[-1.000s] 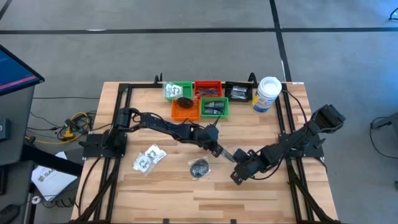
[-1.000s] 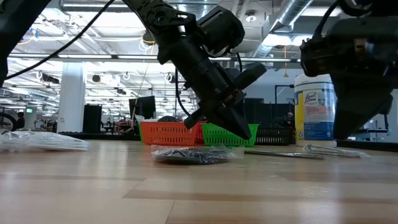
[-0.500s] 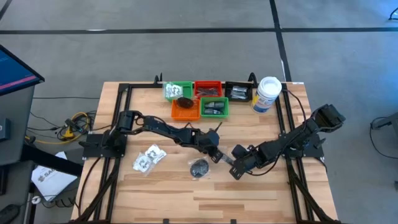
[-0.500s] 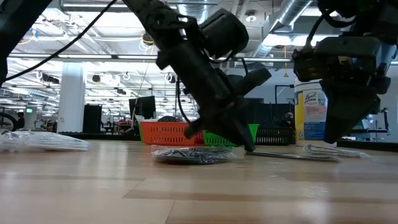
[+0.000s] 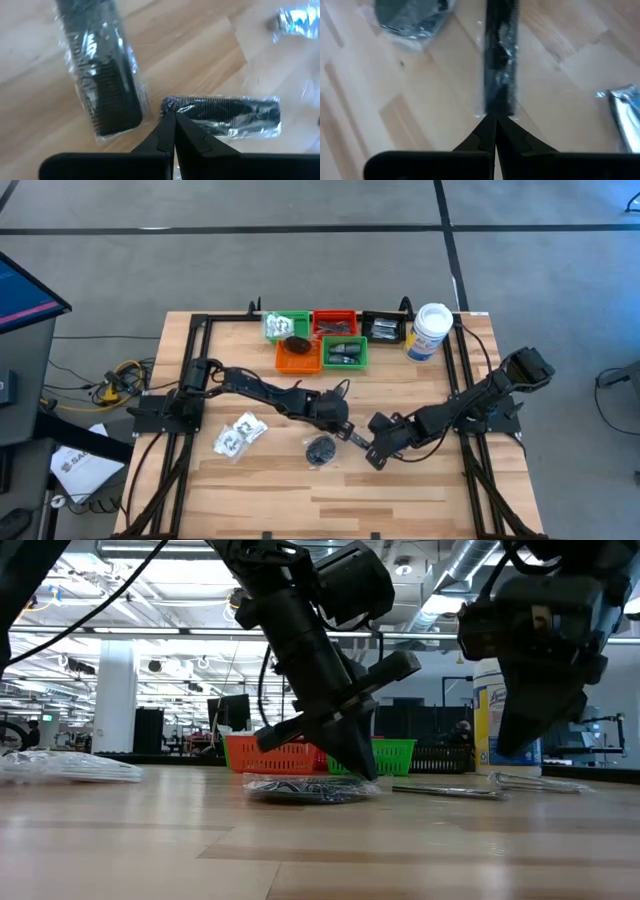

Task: Pick & Place Travel size toiletries
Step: Adjust the black comb

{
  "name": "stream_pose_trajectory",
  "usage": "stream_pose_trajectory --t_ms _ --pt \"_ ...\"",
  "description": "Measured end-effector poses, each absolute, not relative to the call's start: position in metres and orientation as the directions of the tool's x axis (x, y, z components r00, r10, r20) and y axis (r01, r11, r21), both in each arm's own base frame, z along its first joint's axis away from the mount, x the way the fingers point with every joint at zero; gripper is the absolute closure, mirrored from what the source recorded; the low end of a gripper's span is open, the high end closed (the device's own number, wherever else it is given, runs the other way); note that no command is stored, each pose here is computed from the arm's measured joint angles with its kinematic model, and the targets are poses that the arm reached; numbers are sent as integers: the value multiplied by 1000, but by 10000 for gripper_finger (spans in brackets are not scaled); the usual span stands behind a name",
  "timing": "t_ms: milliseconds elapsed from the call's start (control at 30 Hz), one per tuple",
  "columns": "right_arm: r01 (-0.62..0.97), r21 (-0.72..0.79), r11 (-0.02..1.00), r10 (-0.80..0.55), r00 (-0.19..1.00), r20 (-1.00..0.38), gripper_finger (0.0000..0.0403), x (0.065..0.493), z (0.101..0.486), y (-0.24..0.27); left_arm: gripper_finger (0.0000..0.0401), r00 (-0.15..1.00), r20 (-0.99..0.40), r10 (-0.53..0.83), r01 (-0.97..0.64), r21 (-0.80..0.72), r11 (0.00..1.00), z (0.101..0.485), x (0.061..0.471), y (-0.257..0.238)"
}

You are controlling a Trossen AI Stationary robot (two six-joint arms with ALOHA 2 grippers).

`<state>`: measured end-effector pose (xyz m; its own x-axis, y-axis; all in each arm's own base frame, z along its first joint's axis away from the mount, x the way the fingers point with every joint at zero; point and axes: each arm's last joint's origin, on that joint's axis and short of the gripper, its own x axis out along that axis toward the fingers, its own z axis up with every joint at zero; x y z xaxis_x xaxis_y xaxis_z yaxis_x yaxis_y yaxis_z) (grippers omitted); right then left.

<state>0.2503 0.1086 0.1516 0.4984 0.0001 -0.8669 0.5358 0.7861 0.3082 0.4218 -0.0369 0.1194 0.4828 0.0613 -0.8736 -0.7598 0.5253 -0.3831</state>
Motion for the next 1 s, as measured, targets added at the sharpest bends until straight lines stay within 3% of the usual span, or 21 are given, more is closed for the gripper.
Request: stream_pose_trajectory --t_ms 367,800,867,1000 --pt "522 307 796 10 496 -868 403 249 152 110 401 509 -855 99 -820 -446 358 121 424 -39" --pt "508 296 809 16 485 -874 403 246 151 115 401 549 -803 234 -835 -517 185 139 421 -44" --pt "505 294 811 16 483 -876 403 245 151 117 401 556 -794 244 -831 -524 188 141 420 -48" --pt "507 294 810 13 485 -874 403 245 151 116 401 583 -776 241 -806 -516 291 147 421 -52"
